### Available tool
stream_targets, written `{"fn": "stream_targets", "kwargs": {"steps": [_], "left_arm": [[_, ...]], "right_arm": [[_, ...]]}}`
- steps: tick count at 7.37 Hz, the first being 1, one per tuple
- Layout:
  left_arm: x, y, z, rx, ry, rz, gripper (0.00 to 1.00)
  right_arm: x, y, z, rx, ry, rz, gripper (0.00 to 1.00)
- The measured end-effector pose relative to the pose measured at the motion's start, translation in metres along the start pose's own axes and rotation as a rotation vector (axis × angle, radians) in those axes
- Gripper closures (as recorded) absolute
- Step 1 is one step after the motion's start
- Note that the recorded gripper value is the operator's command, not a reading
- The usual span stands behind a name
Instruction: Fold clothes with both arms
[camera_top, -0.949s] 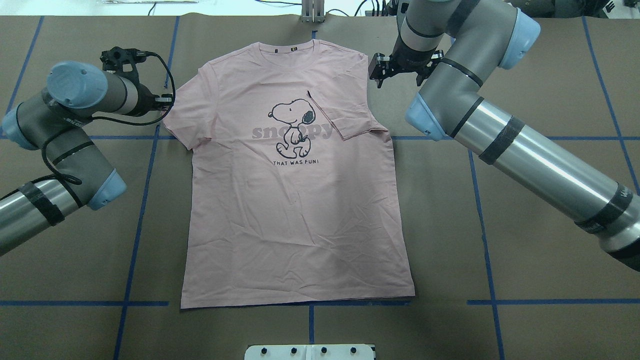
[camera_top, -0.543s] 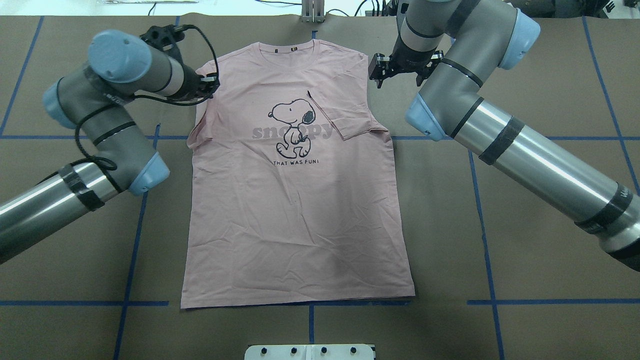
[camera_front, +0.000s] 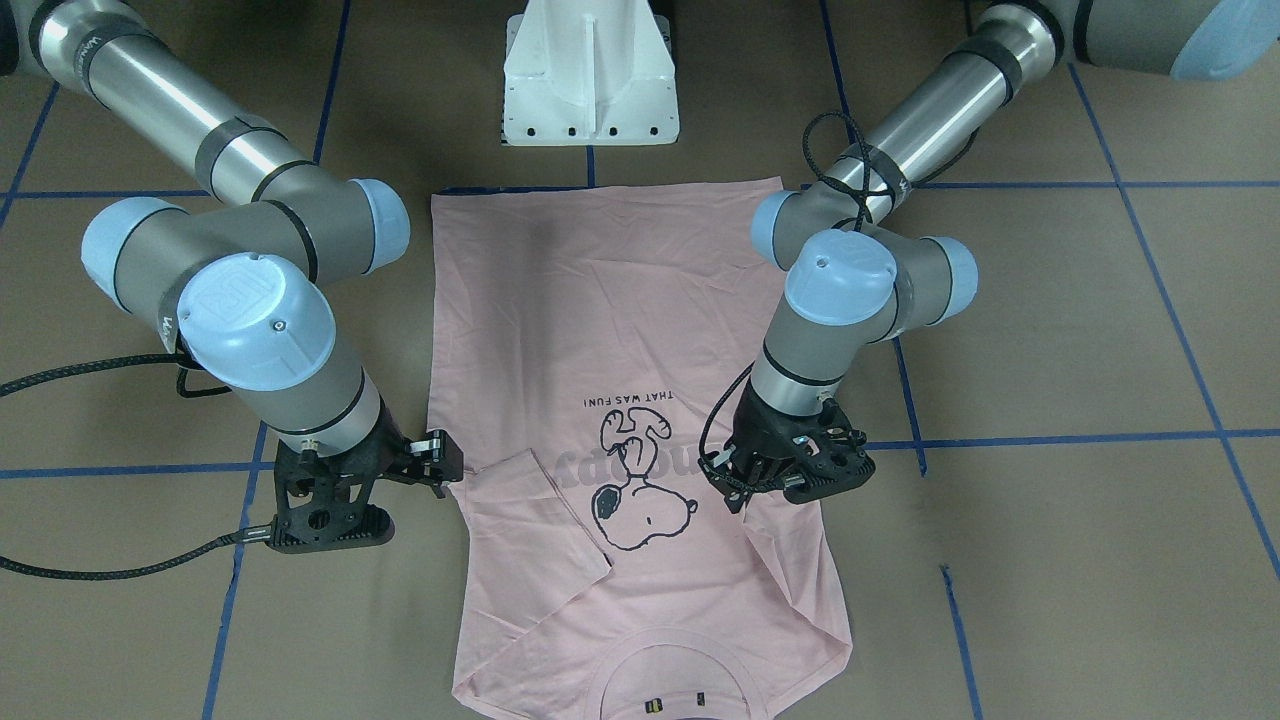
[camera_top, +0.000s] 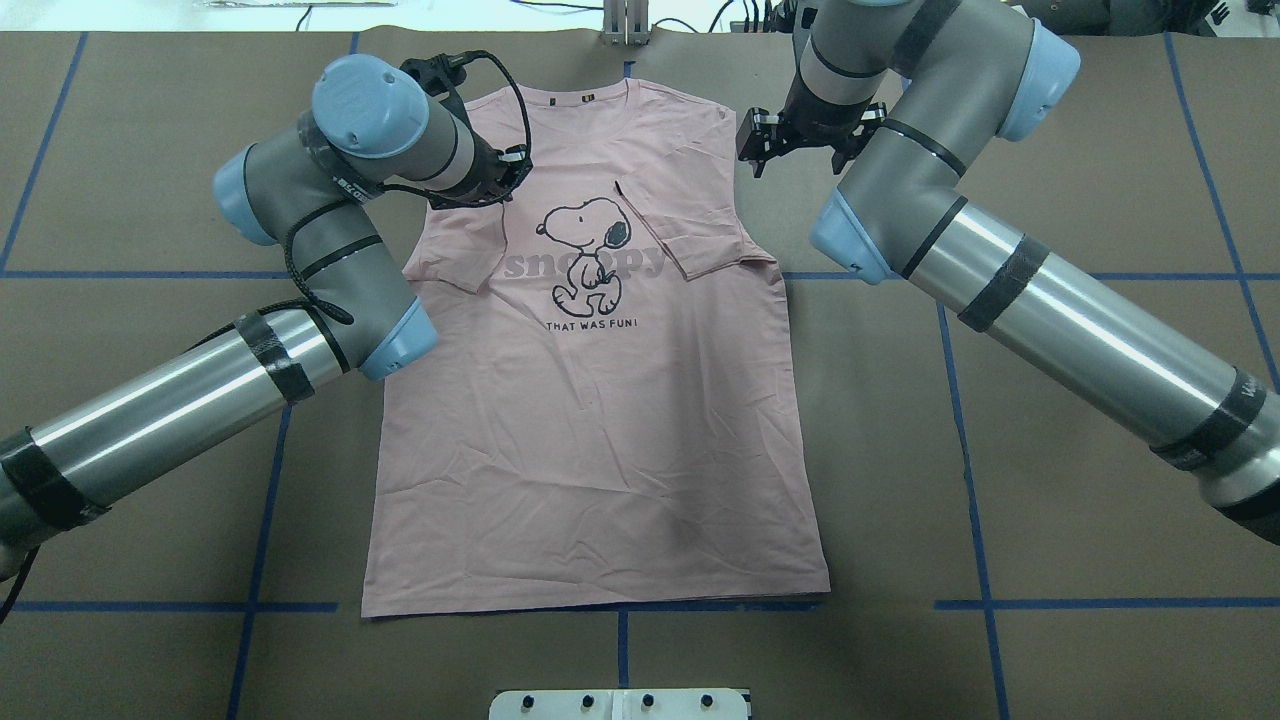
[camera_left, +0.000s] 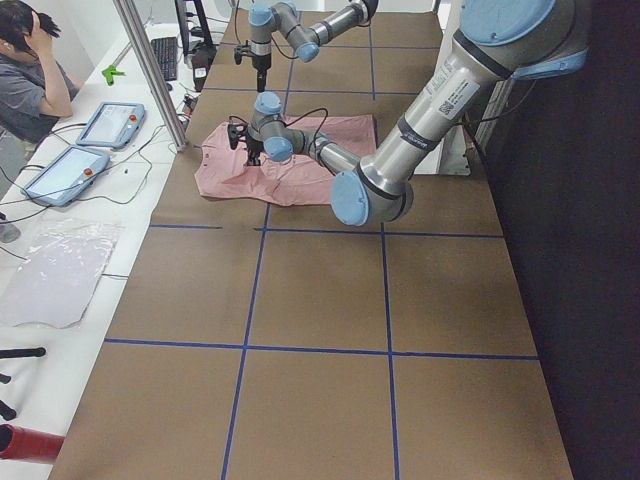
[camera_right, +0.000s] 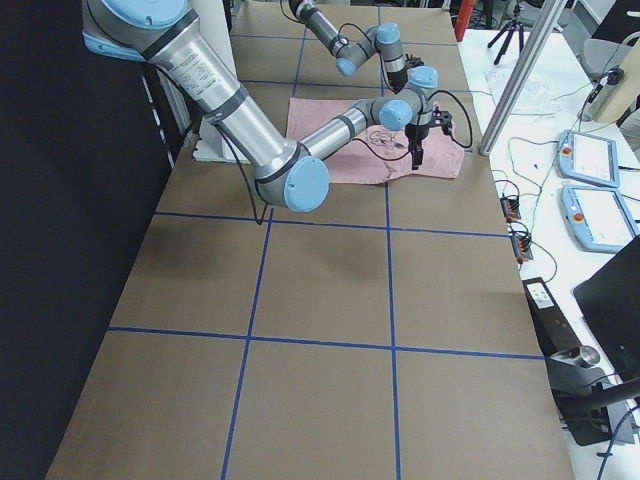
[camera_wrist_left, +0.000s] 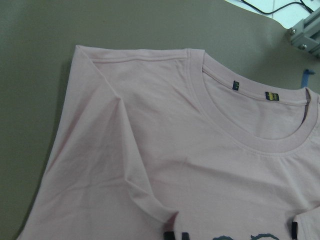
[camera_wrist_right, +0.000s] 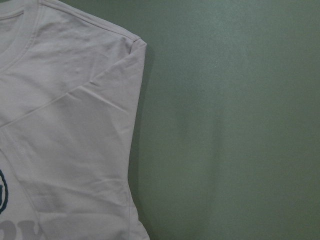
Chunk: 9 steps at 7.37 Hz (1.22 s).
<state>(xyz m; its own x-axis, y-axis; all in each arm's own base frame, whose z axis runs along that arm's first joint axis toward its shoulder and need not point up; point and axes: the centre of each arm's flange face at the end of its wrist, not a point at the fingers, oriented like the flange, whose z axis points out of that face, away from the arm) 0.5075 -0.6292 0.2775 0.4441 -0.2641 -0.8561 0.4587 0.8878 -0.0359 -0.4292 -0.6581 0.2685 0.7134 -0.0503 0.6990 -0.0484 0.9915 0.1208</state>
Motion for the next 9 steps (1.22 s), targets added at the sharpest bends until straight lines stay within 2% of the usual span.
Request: {"fn": "stream_targets", "kwargs": {"steps": [3,5,7,9], "left_arm": [[0.013,0.002,-0.005,0.001,0.046,0.008,0.0],[0.028,0.008,-0.02,-0.013,0.084,0.018,0.0],[0.014,0.023,-0.043,-0.074,0.094,0.028,0.0],[-0.018,0.051,-0.071,-0.098,0.02,0.021,0.0]], "right_arm": [[-0.001,0.004,0.003,-0.002,-0.001,0.003,0.0],[-0.009,0.035,0.007,0.007,-0.049,0.039,0.0],[-0.008,0.104,0.009,0.014,-0.115,0.099,0.0],[-0.007,0.198,0.011,0.042,-0.119,0.151,0.0]]}}
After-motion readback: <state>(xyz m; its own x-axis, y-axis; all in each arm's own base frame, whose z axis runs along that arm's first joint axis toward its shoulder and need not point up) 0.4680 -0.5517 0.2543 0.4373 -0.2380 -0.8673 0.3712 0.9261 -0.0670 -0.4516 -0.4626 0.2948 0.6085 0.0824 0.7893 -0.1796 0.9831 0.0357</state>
